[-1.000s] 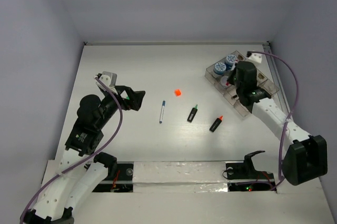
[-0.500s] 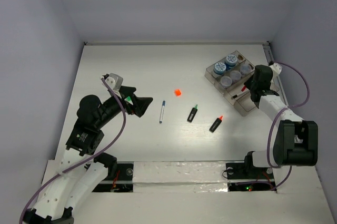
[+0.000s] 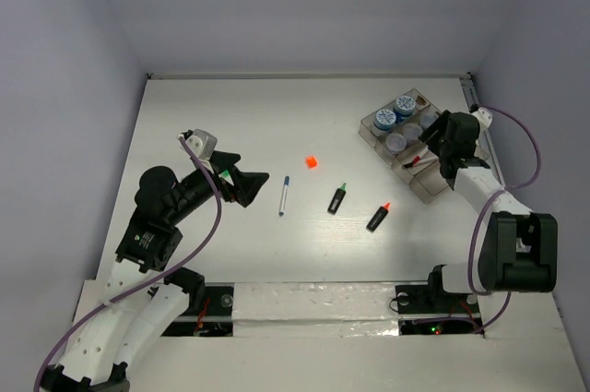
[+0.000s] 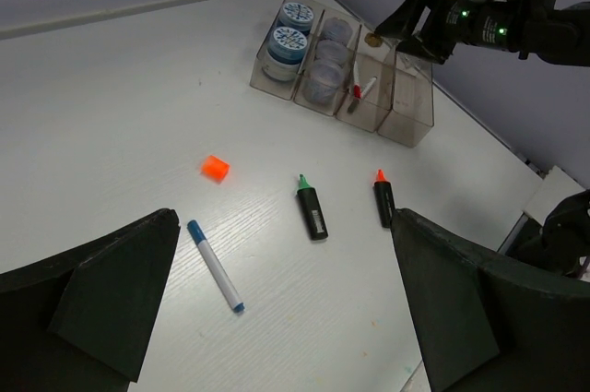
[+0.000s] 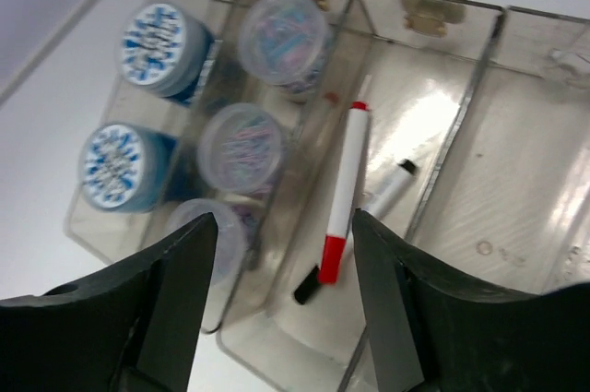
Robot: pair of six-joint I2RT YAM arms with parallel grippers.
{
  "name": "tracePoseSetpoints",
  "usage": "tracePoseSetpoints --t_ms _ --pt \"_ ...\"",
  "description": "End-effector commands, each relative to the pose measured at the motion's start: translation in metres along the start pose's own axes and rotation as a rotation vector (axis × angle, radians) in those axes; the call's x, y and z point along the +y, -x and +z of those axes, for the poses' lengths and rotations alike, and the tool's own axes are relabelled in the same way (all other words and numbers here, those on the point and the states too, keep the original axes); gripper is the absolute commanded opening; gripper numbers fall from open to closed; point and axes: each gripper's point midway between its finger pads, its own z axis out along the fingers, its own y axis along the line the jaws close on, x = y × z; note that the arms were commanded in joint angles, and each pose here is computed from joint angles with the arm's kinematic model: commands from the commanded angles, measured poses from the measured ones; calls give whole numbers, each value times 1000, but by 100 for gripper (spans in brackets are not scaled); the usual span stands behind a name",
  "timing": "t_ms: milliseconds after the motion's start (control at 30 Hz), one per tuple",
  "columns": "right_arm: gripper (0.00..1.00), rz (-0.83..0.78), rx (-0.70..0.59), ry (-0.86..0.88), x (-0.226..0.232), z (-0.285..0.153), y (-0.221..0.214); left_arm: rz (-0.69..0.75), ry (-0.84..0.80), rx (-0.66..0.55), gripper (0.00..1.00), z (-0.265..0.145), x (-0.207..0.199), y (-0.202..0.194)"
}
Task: Sort the stationery into containers
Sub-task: Place the pen in the storage box, then pick up the pen from the center of the board.
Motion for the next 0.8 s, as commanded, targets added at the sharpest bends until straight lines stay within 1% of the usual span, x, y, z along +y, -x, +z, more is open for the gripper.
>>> tracePoseSetpoints --t_ms 0,67,100,167,200,267,300,333,367,433,467,500,533,567,600,633,700,733,767 --pt "69 9 -47 178 38 -21 25 35 -26 -51 99 2 -5 13" --pt "69 -19 -8 261 59 -35 12 36 -11 -54 99 1 -3 13" --pt "70 -60 30 327 84 -48 -7 33 15 -60 99 1 1 15" --pt "71 -145 90 393 110 -66 -35 34 40 -69 99 -1 5 17" --pt "72 -201 145 480 141 -88 -62 33 75 -79 99 -2 11 19" --pt "72 -282 235 541 161 -110 -101 23 138 -87 99 -5 21 20" --pt "73 -325 276 553 169 -116 -123 21 215 -106 99 -8 33 24" --pt "73 -393 339 595 182 -140 -153 16 256 -110 99 -10 40 25" --pt "73 -430 354 602 188 -148 -167 10 288 -103 99 -12 45 23" --pt "73 -532 433 585 189 -158 -208 9 348 -118 99 -17 55 26" --pt "73 -581 419 617 207 -175 -218 10 348 -123 99 -18 55 27" --pt "73 -621 424 612 211 -180 -228 9 351 -126 99 -18 55 28" --pt "73 -682 456 580 206 -177 -249 9 354 -130 99 -19 56 28" --pt "73 -709 450 568 208 -177 -256 10 358 -134 99 -20 56 29" --pt "73 -722 449 593 221 -186 -262 10 363 -137 99 -21 57 30" --pt "73 -756 475 574 217 -181 -279 11 363 -140 99 -21 56 30" --pt "72 -777 477 599 231 -186 -288 12 350 -140 99 -20 54 30" --pt "72 -789 478 590 232 -183 -291 13 343 -136 99 -19 54 29" --pt "72 -818 497 581 230 -181 -304 13 341 -134 99 -19 53 29"
